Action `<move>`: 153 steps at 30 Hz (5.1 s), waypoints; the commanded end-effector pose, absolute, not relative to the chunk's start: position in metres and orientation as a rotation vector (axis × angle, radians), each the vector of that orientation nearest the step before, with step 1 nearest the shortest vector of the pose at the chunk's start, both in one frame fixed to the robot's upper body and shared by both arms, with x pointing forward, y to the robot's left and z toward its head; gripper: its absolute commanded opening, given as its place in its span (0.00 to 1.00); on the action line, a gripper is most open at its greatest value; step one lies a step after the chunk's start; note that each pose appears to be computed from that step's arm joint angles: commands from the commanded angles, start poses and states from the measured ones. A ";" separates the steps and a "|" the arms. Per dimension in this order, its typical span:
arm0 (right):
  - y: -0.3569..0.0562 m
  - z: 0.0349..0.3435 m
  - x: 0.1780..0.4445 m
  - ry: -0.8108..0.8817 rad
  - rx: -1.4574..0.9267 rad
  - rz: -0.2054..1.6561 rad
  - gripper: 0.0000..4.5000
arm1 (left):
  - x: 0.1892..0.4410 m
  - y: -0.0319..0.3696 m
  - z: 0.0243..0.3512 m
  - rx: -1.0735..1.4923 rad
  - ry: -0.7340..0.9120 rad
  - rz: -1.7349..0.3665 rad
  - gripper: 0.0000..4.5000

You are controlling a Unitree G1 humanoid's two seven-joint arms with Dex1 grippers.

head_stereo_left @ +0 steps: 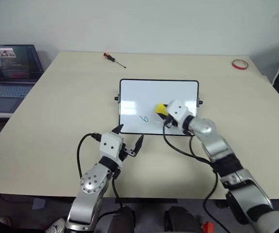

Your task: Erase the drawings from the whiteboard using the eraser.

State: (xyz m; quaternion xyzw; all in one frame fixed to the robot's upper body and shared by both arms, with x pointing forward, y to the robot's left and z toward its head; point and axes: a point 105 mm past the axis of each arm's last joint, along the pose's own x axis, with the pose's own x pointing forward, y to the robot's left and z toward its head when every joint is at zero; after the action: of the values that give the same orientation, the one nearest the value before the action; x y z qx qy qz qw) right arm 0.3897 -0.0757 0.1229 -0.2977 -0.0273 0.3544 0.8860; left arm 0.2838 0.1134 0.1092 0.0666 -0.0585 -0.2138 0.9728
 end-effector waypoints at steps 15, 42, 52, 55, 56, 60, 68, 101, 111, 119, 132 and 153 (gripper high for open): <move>-0.056 0.127 0.409 0.000 -0.552 0.689 0.29 | 0.287 0.105 0.125 0.132 -0.181 -0.460 1.00; -0.068 0.134 0.411 -0.016 -0.472 0.633 1.00 | 0.287 0.102 0.126 0.134 -0.185 -0.478 1.00; -0.088 0.149 0.401 -0.038 -0.438 0.608 1.00 | 0.287 0.101 0.125 0.133 -0.184 -0.481 1.00; -0.087 0.149 0.398 -0.033 -0.436 0.612 1.00 | 0.288 0.100 0.125 0.133 -0.183 -0.483 1.00; -0.087 0.149 0.397 -0.030 -0.436 0.615 1.00 | 0.288 0.100 0.125 0.133 -0.183 -0.484 1.00; -0.079 0.147 0.392 -0.035 -0.437 0.640 1.00 | 0.289 0.101 0.125 0.136 -0.183 -0.486 1.00; -0.065 0.150 0.383 -0.075 -0.445 0.661 1.00 | 0.288 0.102 0.125 0.140 -0.182 -0.487 1.00; -0.053 0.170 0.399 -0.163 -0.425 0.611 0.26 | 0.273 0.099 0.116 0.142 -0.143 -0.523 1.00; -0.056 0.142 0.404 0.006 -0.542 0.695 0.26 | 0.275 0.100 0.119 0.140 -0.148 -0.496 1.00; -0.075 0.118 0.383 0.138 -0.617 0.777 0.26 | 0.275 0.100 0.118 0.136 -0.148 -0.486 1.00; -0.081 0.160 0.415 -0.042 -0.485 0.601 0.26 | 0.279 0.101 0.118 0.135 -0.154 -0.486 1.00; -0.061 0.111 0.383 0.099 -0.660 0.865 0.26 | 0.278 0.105 0.117 0.144 -0.146 -0.480 1.00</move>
State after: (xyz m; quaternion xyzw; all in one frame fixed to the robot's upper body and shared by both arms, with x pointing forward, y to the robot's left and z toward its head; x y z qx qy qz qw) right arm 0.3772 -0.0486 0.1248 -0.3088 0.0102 0.4312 0.8477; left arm 0.2795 0.1057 0.1058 0.0698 -0.0489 -0.2348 0.9683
